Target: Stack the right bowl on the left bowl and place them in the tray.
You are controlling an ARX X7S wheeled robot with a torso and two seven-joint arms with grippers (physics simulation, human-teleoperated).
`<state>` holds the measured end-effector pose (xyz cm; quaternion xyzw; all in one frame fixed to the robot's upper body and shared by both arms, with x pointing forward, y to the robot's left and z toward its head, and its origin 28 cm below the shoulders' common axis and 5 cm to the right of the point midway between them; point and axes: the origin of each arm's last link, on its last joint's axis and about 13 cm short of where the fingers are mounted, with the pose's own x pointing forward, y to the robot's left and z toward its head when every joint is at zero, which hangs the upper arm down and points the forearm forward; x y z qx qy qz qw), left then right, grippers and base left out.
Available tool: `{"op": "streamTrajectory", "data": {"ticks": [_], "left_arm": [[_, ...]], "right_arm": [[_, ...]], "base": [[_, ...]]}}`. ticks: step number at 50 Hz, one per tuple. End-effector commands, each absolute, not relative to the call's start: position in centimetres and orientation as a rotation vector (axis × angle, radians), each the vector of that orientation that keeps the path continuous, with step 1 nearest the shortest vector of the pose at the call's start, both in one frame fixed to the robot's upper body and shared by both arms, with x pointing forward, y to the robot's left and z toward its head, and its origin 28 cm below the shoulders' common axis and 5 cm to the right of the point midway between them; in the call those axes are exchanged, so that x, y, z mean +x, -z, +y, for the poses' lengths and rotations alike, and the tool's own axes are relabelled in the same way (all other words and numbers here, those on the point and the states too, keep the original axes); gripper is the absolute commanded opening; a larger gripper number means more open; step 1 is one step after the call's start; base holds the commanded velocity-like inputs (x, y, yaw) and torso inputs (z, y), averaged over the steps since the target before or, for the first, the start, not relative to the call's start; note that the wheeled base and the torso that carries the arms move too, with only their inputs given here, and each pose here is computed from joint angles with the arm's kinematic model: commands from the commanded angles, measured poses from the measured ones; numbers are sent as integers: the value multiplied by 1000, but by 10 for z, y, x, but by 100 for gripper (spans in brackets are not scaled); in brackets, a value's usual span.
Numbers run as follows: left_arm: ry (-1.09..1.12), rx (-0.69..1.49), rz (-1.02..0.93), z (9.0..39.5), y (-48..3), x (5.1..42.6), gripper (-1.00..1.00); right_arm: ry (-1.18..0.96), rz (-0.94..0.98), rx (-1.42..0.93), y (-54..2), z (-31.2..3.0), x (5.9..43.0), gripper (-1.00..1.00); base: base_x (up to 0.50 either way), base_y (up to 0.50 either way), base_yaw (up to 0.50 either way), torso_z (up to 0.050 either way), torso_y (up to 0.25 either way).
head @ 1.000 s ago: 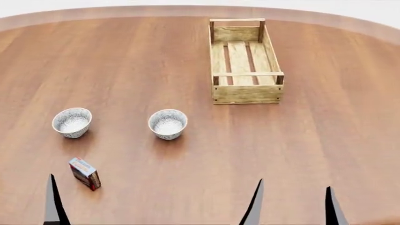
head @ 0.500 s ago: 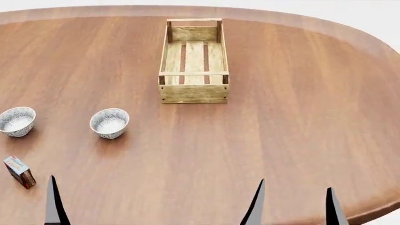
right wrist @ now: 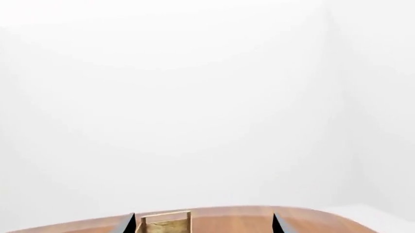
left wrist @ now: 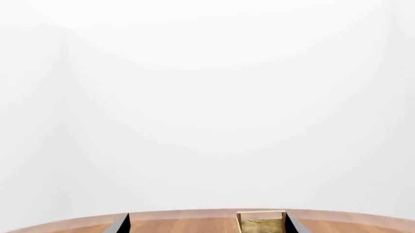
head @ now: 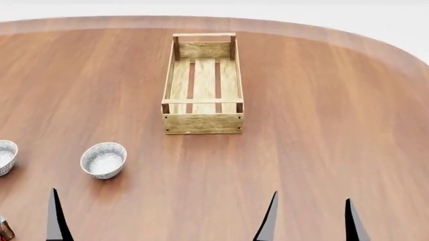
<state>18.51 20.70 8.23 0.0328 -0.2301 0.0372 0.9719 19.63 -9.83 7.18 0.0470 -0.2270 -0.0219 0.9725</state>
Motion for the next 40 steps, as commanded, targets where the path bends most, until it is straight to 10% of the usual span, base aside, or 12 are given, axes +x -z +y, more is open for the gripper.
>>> {"op": "streamTrajectory", "data": {"ticks": [1, 40], "left_arm": [[-80, 78, -489, 208, -85, 185, 100], [-74, 82, -482, 207, -83, 186, 100]], "right_arm": [[43, -473, 63, -74, -99, 196, 100], [48, -474, 42, -72, -98, 198, 100]], "base": [[500, 0, 0, 0, 0], [500, 0, 0, 0, 0]]}}
